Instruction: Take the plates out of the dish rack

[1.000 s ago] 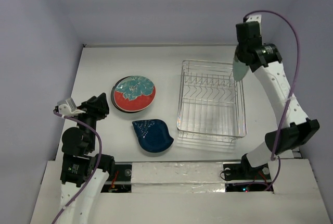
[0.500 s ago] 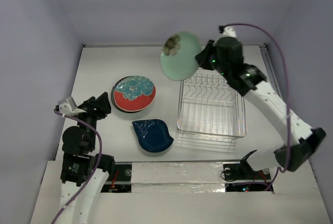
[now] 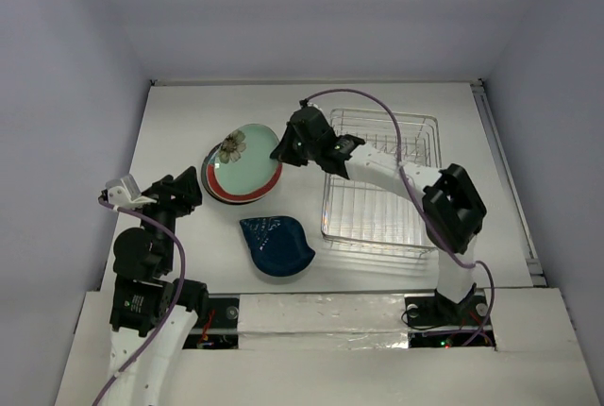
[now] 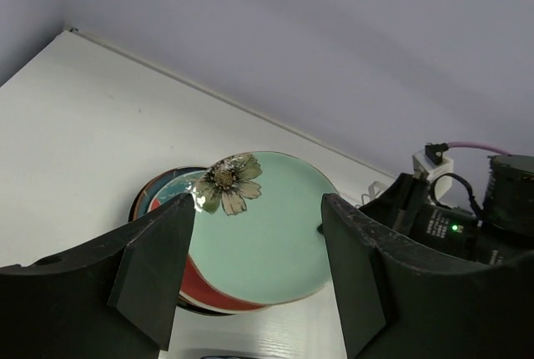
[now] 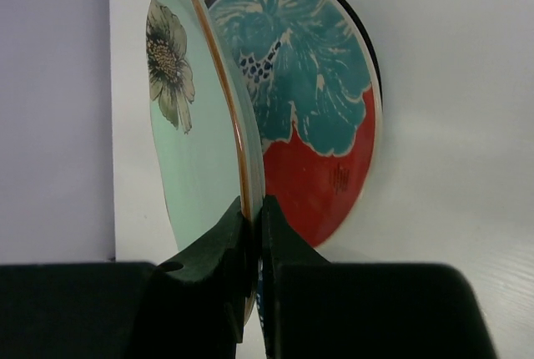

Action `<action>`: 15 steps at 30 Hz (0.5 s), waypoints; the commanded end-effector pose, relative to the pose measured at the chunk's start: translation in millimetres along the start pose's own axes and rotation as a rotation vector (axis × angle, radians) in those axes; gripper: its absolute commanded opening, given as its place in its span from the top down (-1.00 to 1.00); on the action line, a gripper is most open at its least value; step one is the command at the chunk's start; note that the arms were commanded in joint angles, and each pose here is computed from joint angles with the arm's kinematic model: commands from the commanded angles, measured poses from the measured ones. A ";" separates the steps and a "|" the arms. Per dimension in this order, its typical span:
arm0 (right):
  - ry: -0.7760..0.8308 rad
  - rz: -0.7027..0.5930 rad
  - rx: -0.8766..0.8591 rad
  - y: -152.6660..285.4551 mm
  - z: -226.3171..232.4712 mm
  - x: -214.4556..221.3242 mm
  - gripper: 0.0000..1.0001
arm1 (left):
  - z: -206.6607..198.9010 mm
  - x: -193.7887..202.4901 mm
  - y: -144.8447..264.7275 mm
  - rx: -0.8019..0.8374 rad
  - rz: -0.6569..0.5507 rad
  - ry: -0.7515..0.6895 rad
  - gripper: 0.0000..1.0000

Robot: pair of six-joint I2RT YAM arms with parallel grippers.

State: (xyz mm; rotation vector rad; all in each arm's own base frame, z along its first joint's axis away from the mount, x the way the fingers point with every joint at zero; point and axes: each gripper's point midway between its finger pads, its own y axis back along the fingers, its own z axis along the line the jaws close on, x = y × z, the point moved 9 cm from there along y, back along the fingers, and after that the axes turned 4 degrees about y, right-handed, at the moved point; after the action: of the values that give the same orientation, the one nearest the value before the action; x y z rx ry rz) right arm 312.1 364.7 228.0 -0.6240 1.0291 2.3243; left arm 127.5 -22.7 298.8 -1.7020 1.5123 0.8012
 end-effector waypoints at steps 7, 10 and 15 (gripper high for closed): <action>-0.160 -0.096 -0.239 -24.3 43.6 -2.5 0.70 | -3.8 -4.6 -3.8 0.017 -0.028 0.007 -0.18; -0.159 -0.080 -0.217 -33.0 39.1 7.7 0.67 | -3.9 -4.6 -3.8 0.017 -0.028 0.009 -0.19; -0.137 -0.047 -0.175 -38.1 33.8 18.3 0.35 | -3.7 -4.1 -4.2 0.017 -0.026 0.008 -0.19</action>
State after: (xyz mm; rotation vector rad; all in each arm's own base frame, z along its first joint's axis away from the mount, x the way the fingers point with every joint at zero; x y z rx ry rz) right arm 319.0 398.8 177.9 -0.4638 0.9751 2.3655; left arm 127.7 -22.7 298.7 -1.7016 1.5130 0.8024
